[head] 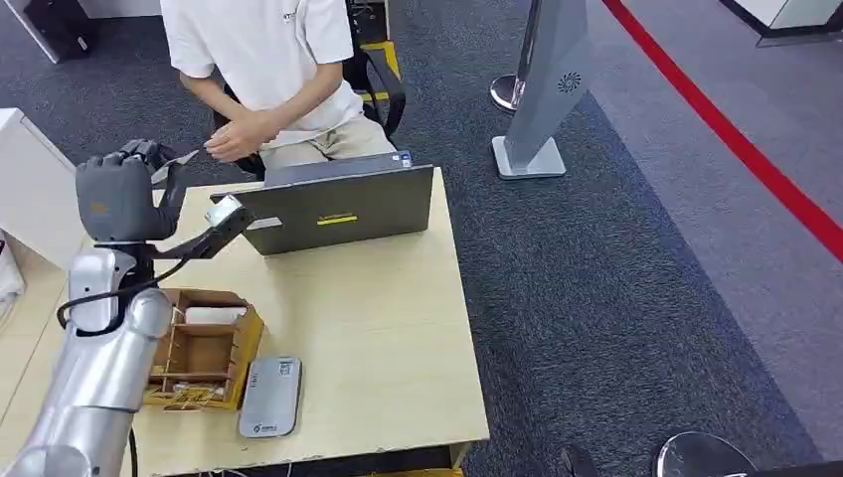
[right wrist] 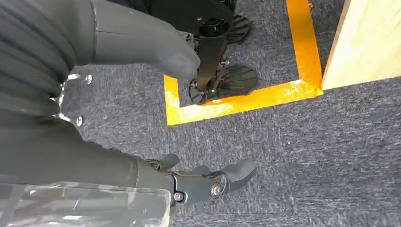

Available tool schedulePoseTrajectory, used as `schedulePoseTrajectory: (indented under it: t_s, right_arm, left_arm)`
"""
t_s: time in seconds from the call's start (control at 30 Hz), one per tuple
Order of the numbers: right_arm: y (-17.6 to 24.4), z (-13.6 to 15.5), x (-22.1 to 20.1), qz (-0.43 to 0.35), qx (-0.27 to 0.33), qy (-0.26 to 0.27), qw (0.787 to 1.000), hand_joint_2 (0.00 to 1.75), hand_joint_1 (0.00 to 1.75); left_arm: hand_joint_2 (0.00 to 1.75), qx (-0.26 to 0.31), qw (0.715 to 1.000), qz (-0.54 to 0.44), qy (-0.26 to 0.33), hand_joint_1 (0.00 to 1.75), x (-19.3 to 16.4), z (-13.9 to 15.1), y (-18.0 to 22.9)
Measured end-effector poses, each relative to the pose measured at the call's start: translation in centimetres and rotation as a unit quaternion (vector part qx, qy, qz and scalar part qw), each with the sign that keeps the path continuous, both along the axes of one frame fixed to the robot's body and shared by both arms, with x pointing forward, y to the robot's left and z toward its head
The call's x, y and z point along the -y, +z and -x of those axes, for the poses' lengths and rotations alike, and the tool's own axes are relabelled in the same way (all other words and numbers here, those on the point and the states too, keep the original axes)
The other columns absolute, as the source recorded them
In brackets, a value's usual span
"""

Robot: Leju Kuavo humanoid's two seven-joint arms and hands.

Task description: Pass the card to the sensor for recognition and then transmit it.

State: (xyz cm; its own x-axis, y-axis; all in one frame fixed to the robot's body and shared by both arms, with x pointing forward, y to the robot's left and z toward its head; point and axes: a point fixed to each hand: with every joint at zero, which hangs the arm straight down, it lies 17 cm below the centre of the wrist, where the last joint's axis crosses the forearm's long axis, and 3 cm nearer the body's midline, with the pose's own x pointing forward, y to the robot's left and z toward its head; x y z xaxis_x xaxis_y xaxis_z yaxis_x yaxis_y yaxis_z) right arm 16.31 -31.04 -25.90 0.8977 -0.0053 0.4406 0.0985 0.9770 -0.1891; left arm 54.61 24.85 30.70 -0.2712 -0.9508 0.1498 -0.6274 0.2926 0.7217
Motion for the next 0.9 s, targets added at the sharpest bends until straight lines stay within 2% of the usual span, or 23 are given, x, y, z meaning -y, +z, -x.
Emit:
schedulePoseTrajectory:
  t_s: [0.13, 0.3, 0.47, 0.63, 0.9]
  right_arm:
    - [-0.2, 1.1, 0.2, -0.001, -0.005, -0.011, 1.000, 1.75, 0.00]
    - [-0.3, 1.3, 0.4, -0.001, -0.006, -0.019, 1.000, 1.75, 0.00]
    - [-0.3, 1.5, 0.7, 0.002, -0.001, -0.029, 1.000, 1.75, 0.00]
    - [-0.3, 1.9, 0.9, 0.002, -0.001, -0.036, 0.999, 1.75, 0.00]
    - [-0.4, 2.4, 1.0, 0.001, -0.005, -0.041, 0.999, 1.75, 0.00]
  left_arm:
    - [1.75, 0.033, 0.999, 0.002, -0.031, 1.75, 2.5, 4.6, 0.1]
    - [1.75, 0.057, 0.997, 0.005, -0.054, 1.75, 3.6, 7.3, 1.0]
    - [1.75, 0.056, 0.995, 0.003, -0.082, 1.75, 5.7, 10.7, -0.5]
    - [1.75, 0.000, 0.995, -0.005, -0.100, 1.75, 7.3, 11.9, -4.1]
    - [1.75, -0.120, 0.986, -0.039, -0.109, 1.75, 8.8, 11.2, -10.9]
